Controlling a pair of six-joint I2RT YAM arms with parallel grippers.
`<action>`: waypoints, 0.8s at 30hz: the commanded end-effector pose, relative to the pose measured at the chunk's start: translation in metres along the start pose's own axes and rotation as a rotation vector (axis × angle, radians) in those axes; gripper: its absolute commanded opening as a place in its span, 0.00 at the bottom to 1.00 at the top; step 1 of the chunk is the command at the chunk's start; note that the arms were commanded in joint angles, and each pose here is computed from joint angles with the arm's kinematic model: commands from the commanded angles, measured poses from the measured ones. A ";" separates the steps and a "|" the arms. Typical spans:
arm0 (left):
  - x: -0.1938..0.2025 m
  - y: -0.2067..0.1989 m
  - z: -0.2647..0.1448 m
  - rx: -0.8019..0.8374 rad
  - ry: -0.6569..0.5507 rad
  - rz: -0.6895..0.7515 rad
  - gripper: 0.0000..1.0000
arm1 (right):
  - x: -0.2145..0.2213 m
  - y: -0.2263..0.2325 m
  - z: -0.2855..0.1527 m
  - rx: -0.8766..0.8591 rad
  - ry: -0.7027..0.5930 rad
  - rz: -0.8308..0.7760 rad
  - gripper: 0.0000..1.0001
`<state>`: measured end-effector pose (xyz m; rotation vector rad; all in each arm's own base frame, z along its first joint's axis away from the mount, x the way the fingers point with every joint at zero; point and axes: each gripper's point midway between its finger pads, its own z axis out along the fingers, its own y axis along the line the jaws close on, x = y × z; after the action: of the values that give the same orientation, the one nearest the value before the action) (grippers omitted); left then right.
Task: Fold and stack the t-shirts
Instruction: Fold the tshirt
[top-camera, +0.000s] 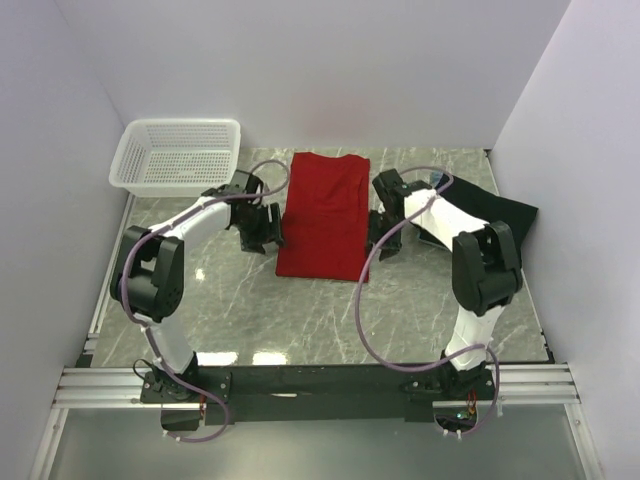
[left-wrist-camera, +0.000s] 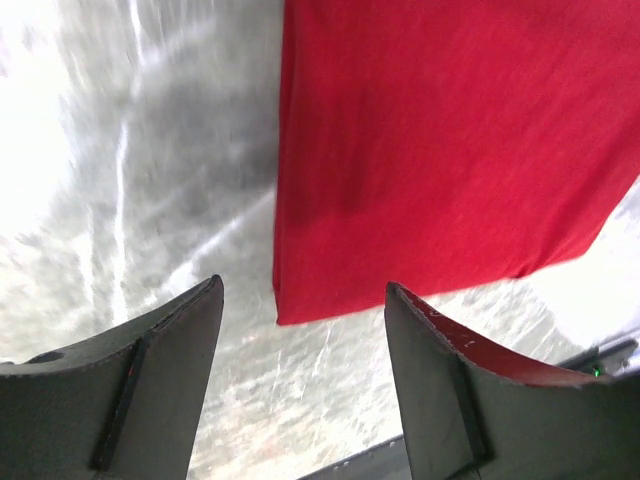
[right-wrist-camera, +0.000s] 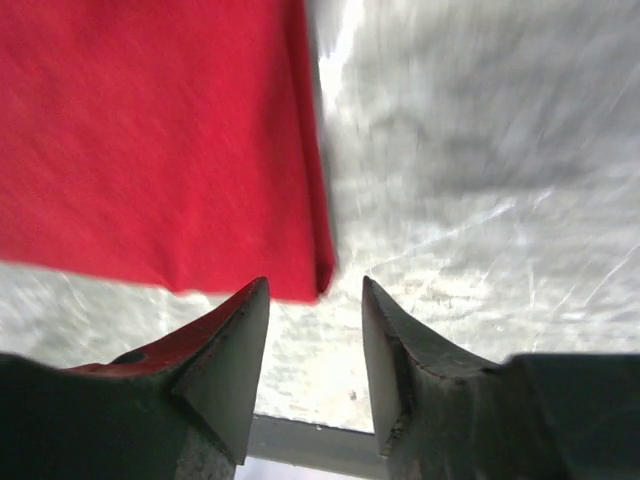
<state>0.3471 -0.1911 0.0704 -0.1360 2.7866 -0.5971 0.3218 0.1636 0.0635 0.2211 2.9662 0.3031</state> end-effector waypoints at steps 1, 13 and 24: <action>0.009 -0.015 -0.012 0.099 -0.021 0.007 0.70 | 0.017 0.016 -0.001 -0.101 -0.026 -0.022 0.47; 0.051 -0.005 0.003 0.131 0.069 -0.027 0.66 | 0.066 0.004 0.028 -0.097 0.058 -0.014 0.38; 0.048 -0.003 0.023 0.091 0.097 -0.045 0.60 | 0.047 0.012 0.025 -0.093 0.024 -0.033 0.37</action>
<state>0.2962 -0.2008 0.0329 -0.1642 2.8807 -0.7337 0.2594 0.1785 0.0190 0.1928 3.0469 0.4136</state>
